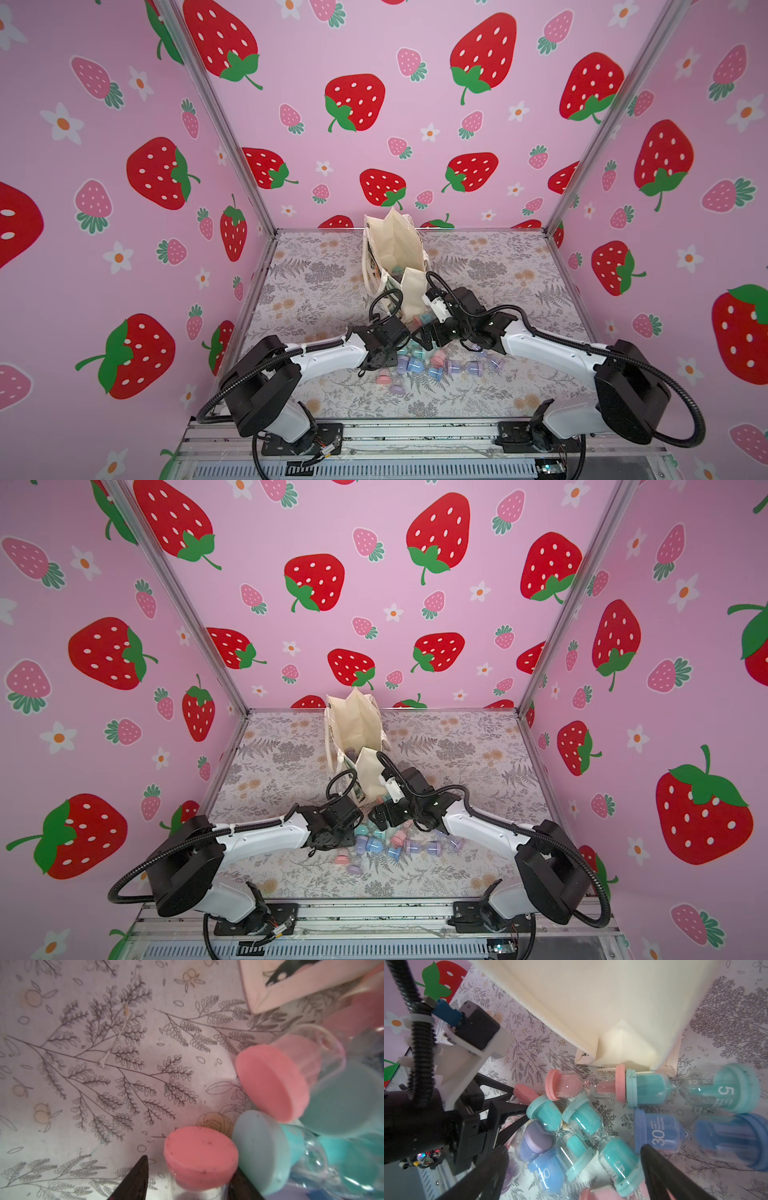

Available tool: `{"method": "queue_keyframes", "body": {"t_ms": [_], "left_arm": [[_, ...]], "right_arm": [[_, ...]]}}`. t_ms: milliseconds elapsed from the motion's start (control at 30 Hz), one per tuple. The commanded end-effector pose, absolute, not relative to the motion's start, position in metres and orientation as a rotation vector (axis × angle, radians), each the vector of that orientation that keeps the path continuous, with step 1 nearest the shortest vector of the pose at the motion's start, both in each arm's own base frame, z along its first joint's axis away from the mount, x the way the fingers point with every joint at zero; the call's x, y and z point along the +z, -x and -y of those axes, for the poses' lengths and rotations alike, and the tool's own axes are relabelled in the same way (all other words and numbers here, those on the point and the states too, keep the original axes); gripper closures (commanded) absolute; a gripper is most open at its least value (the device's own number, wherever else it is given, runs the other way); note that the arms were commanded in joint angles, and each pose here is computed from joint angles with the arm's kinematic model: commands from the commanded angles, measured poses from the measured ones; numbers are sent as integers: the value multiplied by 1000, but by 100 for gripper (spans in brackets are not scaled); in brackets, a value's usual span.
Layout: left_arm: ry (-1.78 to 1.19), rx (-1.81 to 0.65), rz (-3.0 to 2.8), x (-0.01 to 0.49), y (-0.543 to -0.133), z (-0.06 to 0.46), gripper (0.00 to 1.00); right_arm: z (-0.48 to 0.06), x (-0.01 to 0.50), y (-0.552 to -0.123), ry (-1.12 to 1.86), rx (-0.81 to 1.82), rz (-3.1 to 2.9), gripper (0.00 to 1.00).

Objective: Put the hourglass into the canvas bag
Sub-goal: Pick up the hourglass from the center of the board.

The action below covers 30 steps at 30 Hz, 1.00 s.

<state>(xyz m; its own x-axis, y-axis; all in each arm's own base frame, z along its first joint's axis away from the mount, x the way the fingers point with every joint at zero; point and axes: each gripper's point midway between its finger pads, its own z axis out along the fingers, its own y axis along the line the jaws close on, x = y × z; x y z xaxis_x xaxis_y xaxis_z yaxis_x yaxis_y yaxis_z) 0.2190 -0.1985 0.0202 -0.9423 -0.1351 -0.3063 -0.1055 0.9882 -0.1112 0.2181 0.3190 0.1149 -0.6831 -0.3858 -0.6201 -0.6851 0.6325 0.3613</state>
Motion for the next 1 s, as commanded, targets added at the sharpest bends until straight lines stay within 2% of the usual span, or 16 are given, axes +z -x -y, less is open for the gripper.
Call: {"method": "queue_keyframes", "body": {"t_ms": [0,333,433,967], "left_arm": [[184,-119,-2764,26,-236,202,44],[181,-115,-2811,10,-235,205,54],[181,-115,-2796,15,-236,203,59],[263,-114,-2637,60,-236,173,67]], "right_arm": [[-318,117,-218,825,809,-2347,1],[-316,115,-219,814,791,-2355,1],[-315,115,-220,811,789,-2354,1],[-312,144,-226,771,801,-2280,1]]}}
